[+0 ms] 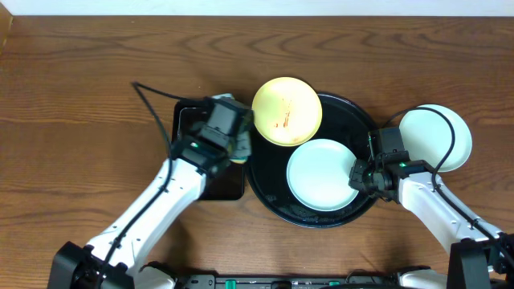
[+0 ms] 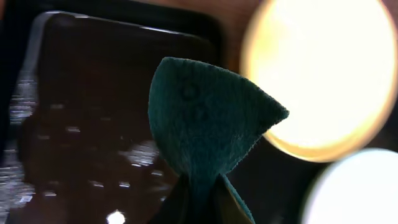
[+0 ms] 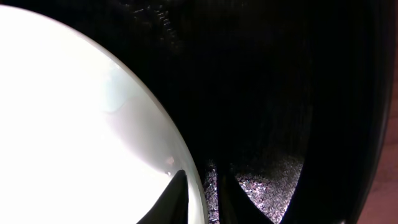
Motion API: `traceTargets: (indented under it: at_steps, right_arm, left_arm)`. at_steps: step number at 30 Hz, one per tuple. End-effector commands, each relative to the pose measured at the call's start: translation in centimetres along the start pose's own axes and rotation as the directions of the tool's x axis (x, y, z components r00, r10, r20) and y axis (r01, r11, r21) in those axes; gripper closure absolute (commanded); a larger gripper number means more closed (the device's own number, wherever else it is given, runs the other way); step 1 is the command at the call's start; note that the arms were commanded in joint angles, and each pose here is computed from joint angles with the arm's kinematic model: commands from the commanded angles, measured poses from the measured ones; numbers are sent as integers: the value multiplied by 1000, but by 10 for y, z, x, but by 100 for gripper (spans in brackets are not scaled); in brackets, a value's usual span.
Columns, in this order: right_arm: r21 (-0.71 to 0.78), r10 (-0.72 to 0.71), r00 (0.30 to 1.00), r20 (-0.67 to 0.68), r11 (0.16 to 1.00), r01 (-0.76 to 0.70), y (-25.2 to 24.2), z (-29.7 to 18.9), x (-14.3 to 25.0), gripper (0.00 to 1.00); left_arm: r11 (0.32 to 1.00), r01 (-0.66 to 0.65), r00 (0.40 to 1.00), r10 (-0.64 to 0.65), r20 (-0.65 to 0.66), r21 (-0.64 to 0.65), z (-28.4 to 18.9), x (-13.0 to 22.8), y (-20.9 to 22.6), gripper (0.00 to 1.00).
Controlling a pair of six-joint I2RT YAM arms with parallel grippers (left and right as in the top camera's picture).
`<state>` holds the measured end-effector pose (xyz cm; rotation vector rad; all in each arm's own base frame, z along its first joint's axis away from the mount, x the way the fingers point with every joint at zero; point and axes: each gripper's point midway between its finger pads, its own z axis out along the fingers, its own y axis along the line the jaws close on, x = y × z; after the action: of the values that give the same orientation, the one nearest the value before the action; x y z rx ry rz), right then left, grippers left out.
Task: Clean dirty plates on tray and stack at the side
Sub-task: 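Return the sponge to the small black tray with the left gripper, then lift the cleaned plate with the right gripper and move it right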
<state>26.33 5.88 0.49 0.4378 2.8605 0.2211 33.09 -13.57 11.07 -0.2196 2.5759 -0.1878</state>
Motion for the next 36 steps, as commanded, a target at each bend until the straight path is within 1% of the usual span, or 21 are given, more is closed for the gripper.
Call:
traceTargets:
  at_steps: [1,5,12,19,21,26,31,36]
  right_arm:
    - [-12,-2,1000,-27,1000,2,1,3,9,85]
    - [-6,35,999,-36,999,-35,-1,5,13,87]
    - [3,60,997,-50,998,-60,-5,8,19,99]
    - [-8,49,999,1,999,-49,-3,5,7,99]
    - [2,25,999,43,1000,-25,-4,-1,-2,99]
    - [62,-17,977,214,998,4,-10,-38,-37,99]
    - [107,-46,919,392,994,4,-16,-79,-63,99]
    - [154,-112,855,506,987,38,-18,-107,-81,99]
  left_arm:
    - [997,-21,999,17,-48,-70,16,12,25,93]
    - [993,-26,995,15,-97,-113,33,20,39,93]
    - [987,-29,987,3,-162,-159,58,34,50,92]
    - [985,-34,983,2,-182,-172,64,39,53,93]
    - [984,-35,984,3,-179,-177,64,38,54,93]
    - [983,-36,984,3,-179,-178,64,38,54,93]
    - [983,-36,983,3,-183,-179,64,39,55,93]
    - [983,-36,983,3,-182,-179,64,39,55,93]
